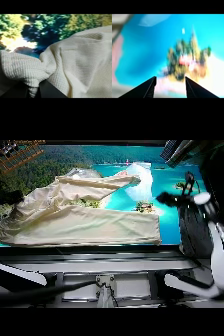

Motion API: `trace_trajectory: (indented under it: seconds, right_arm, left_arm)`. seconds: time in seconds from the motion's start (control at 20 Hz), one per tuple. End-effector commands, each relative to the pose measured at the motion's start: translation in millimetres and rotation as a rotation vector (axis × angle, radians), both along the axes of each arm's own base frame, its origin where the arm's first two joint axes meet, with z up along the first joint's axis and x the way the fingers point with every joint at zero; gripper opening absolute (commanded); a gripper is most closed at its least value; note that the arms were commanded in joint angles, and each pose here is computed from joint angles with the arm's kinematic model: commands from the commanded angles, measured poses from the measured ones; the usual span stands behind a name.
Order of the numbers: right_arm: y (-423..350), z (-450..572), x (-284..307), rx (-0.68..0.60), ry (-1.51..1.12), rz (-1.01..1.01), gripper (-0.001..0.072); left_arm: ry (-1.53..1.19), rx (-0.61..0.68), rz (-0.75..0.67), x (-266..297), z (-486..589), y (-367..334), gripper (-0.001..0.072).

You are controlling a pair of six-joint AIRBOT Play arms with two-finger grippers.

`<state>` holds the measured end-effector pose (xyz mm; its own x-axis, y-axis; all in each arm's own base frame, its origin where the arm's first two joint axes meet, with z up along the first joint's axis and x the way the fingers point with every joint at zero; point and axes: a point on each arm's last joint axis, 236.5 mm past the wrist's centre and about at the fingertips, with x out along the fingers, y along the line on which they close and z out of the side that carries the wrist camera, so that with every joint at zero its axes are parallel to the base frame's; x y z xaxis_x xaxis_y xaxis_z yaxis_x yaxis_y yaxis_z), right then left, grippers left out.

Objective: Fold the clothes and pants, and hang the long-sleeved shirts on hangers.

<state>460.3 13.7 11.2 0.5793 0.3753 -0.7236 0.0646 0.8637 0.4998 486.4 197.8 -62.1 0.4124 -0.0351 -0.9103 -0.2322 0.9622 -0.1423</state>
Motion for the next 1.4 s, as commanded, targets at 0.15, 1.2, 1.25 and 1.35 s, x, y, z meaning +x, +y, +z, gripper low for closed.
trace_trajectory:
  seconds: [0.15, 1.2, 1.25, 1.35]
  right_arm:
    - [-6, -24, 142, 0.094, -0.058, 0.019, 0.0514]
    - [49, -91, 186, 0.037, -0.11, 0.245, 0.0522]
    - [49, -91, 186, 0.033, -0.113, 0.249, 0.0522]
    - [47, -91, 189, 0.023, -0.121, 0.242, 0.0522]
  left_arm:
    - [-0.031, -0.049, -0.027, 6, 22, -27, 0.0024]
    - [-0.005, -0.059, -0.081, 8, 19, -53, 0.0024]
    - [-0.005, -0.059, -0.081, 8, 19, -53, 0.0024]
    - [-0.005, -0.059, -0.081, 8, 19, -53, 0.0024]
